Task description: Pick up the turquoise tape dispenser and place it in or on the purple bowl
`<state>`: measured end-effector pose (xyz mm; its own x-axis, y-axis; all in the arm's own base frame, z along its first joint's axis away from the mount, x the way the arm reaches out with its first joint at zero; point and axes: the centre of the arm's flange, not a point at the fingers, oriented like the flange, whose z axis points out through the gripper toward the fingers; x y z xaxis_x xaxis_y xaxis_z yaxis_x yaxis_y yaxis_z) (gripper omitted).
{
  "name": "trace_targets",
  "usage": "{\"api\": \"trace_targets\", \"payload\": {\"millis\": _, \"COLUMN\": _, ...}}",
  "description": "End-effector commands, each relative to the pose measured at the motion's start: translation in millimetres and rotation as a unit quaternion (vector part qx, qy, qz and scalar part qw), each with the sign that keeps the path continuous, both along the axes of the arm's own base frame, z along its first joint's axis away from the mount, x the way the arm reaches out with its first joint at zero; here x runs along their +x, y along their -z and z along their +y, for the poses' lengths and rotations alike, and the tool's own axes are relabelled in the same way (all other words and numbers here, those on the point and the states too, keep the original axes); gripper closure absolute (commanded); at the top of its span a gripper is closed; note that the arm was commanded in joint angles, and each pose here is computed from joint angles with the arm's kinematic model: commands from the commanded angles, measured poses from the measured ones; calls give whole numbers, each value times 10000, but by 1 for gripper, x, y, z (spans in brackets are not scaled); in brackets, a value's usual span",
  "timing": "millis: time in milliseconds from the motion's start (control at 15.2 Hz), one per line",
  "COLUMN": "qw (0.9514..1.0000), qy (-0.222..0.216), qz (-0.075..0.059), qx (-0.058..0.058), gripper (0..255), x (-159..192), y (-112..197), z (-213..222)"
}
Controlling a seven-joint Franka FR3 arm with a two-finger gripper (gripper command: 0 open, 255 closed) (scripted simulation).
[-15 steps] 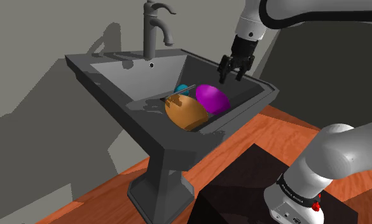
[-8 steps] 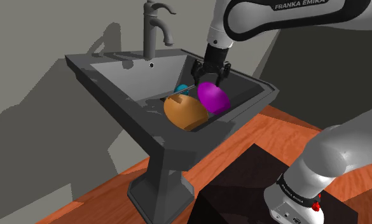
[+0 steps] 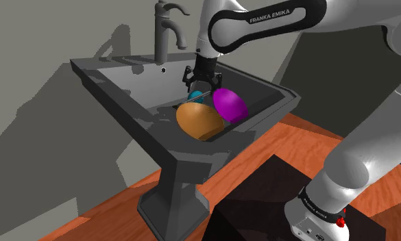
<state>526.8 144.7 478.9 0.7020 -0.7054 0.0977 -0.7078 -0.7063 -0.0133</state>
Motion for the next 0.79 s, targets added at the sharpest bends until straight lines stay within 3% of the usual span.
{"api": "trace_targets", "payload": {"millis": 0, "qw": 9990, "qy": 447, "qz": -28, "qx": 36, "gripper": 0, "x": 23, "y": 12, "z": 2}}
{"api": "trace_targets", "payload": {"millis": 198, "qw": 9958, "qy": 913, "qz": -55, "qx": 70, "gripper": 0, "x": 51, "y": 24, "z": 2}}
{"api": "trace_targets", "payload": {"millis": 726, "qw": 9958, "qy": 913, "qz": -55, "qx": 70, "gripper": 0, "x": 54, "y": 63, "z": -1}}
